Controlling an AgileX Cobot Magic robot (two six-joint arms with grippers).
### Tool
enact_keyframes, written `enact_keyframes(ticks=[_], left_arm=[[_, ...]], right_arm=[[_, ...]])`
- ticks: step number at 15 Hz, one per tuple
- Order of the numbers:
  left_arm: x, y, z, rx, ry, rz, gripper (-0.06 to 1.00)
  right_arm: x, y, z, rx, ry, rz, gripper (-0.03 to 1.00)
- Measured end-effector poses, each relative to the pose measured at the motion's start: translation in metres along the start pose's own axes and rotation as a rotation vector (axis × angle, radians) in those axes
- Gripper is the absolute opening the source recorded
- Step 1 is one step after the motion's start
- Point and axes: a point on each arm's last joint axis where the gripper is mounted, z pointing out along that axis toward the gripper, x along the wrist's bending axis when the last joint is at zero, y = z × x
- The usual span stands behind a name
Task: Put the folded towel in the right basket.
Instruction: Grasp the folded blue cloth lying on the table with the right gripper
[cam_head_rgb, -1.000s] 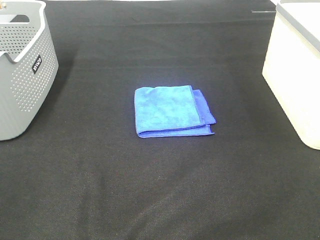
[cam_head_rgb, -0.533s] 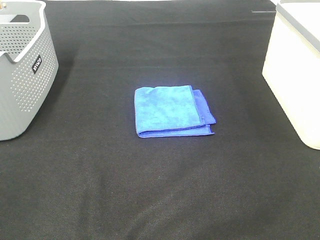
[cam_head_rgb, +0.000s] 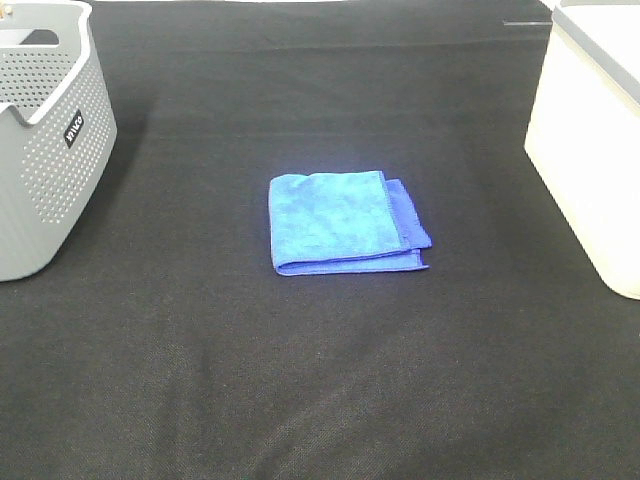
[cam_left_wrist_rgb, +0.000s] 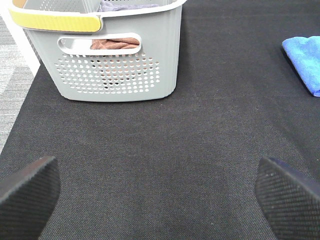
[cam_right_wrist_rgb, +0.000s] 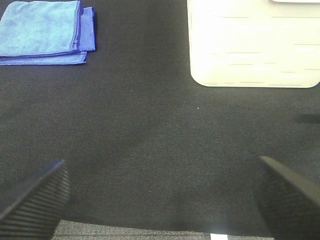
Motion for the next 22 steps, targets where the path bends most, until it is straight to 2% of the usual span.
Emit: enact_keyframes(ticks=[22], left_arm=[[0.0,0.0,0.0,0.0,0.0,0.0,0.99]], right_arm=[[0.0,0.0,0.0,0.0,0.0,0.0,0.96]])
